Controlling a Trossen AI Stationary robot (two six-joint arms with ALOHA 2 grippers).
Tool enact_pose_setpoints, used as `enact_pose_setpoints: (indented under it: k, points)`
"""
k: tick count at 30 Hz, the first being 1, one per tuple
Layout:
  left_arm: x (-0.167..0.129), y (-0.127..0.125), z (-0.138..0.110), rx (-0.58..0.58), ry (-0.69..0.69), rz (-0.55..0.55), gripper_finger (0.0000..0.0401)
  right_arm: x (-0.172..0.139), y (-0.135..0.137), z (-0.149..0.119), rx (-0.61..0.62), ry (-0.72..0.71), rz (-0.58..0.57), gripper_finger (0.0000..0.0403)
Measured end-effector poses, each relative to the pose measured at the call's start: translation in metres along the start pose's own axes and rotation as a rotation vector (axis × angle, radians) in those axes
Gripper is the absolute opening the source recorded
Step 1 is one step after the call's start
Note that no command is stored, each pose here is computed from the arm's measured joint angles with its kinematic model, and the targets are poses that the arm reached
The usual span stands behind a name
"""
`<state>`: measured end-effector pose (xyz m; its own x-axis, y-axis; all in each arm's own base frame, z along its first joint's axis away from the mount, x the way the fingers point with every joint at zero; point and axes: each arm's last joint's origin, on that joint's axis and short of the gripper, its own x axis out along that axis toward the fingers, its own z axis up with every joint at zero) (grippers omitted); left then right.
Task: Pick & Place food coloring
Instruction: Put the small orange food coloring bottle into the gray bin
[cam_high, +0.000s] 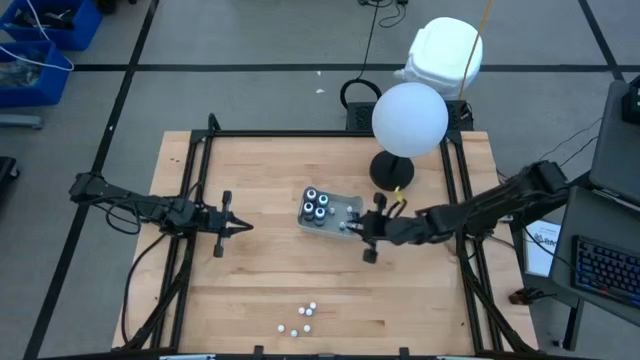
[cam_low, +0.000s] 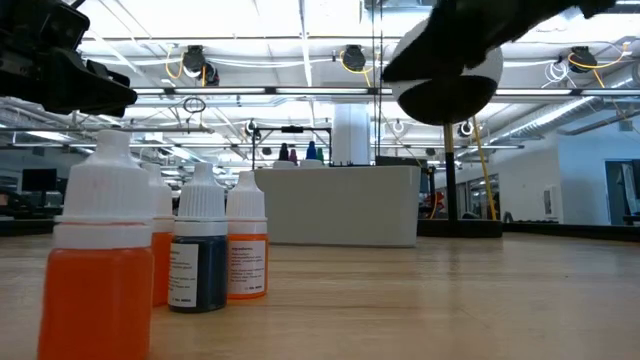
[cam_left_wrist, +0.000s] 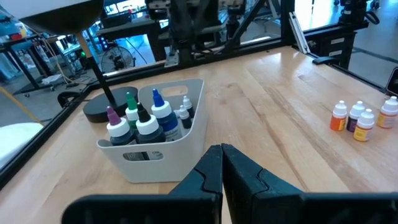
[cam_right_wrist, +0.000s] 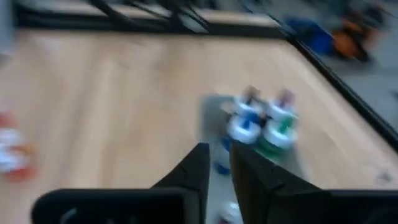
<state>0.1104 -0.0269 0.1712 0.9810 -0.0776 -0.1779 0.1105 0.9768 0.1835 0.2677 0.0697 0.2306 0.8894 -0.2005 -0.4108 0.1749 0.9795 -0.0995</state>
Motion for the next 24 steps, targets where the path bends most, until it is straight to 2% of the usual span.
enact_pose_setpoints:
  k: [3, 6, 15, 18, 24]
  points:
    - [0.0, 0.0, 0.0, 0.007, 0.0, 0.0, 0.001, -0.015, -0.003, -0.008, -0.014, -0.123, 0.138, 0.0024]
    - [0.0, 0.0, 0.0, 0.007, 0.001, 0.0, 0.001, -0.032, -0.012, -0.026, -0.011, -0.224, 0.212, 0.0004]
    - [0.0, 0.0, 0.0, -0.086, 0.001, 0.0, 0.001, -0.085, -0.048, -0.079, 0.117, -0.469, 0.231, 0.0001]
    - [0.0, 0.0, 0.0, -0.137, 0.002, 0.0, 0.001, -0.097, -0.055, -0.089, 0.149, -0.48, 0.237, 0.0001]
    - [0.0, 0.0, 0.0, -0.154, 0.003, 0.009, 0.001, -0.107, -0.06, -0.097, 0.121, -0.444, 0.246, 0.0001]
